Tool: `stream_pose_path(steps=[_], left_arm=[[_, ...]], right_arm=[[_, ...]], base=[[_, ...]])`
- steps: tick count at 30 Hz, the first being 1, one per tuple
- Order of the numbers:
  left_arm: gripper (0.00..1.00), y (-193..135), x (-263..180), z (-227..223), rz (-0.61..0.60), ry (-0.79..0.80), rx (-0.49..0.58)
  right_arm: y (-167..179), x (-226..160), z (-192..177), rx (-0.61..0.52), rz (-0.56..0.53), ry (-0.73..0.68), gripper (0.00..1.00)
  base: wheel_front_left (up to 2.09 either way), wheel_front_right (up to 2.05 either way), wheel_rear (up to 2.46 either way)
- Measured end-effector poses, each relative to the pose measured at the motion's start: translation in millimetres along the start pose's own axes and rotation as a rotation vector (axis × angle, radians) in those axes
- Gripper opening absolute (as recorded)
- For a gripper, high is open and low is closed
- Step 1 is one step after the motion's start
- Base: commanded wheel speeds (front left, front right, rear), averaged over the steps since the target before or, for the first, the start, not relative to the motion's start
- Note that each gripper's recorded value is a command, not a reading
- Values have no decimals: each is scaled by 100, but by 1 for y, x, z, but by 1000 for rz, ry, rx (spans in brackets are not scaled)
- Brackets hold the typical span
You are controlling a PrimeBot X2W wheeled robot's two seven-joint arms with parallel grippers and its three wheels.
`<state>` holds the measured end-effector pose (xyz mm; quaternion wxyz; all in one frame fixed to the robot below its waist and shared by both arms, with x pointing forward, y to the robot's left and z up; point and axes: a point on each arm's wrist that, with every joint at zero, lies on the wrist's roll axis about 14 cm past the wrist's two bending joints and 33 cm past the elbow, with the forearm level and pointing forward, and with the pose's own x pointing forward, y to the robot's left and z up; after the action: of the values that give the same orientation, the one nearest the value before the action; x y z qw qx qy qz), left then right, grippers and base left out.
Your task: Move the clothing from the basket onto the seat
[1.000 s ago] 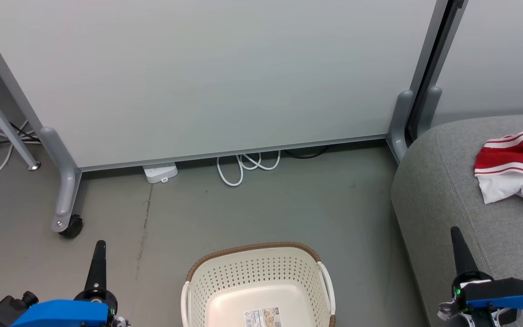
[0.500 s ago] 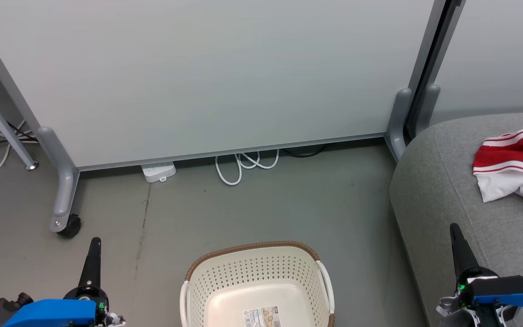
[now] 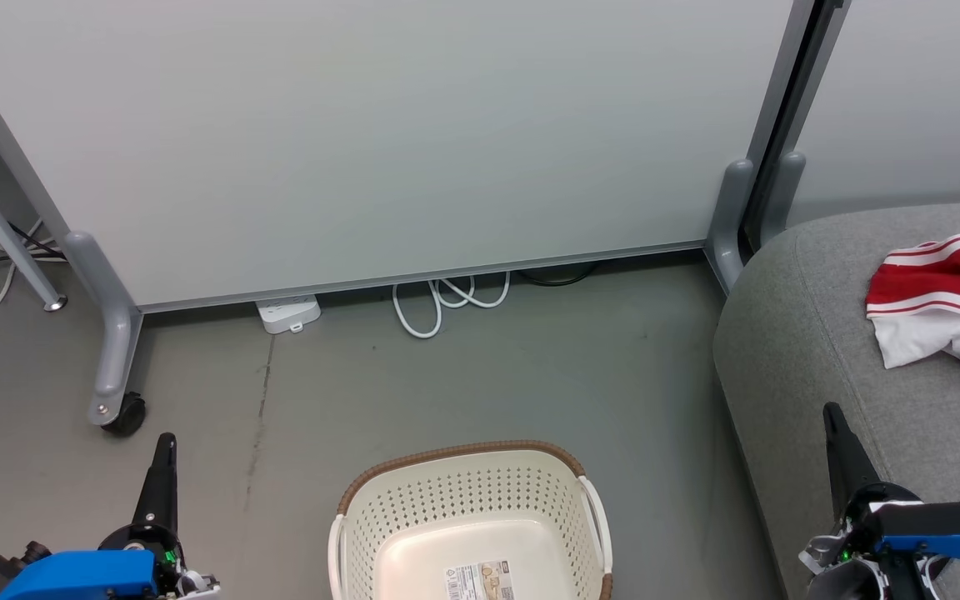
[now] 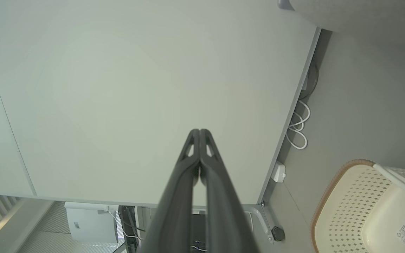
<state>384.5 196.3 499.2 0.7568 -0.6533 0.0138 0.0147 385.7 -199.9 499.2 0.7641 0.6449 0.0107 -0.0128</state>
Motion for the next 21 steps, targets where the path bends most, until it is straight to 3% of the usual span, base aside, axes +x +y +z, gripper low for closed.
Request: stream_pose_path(steps=[21], left_arm=[[0,-3,2,3,-22,4,-141]], right_arm=[[4,2,1,155,20,4,0]], base=[[0,0,0]])
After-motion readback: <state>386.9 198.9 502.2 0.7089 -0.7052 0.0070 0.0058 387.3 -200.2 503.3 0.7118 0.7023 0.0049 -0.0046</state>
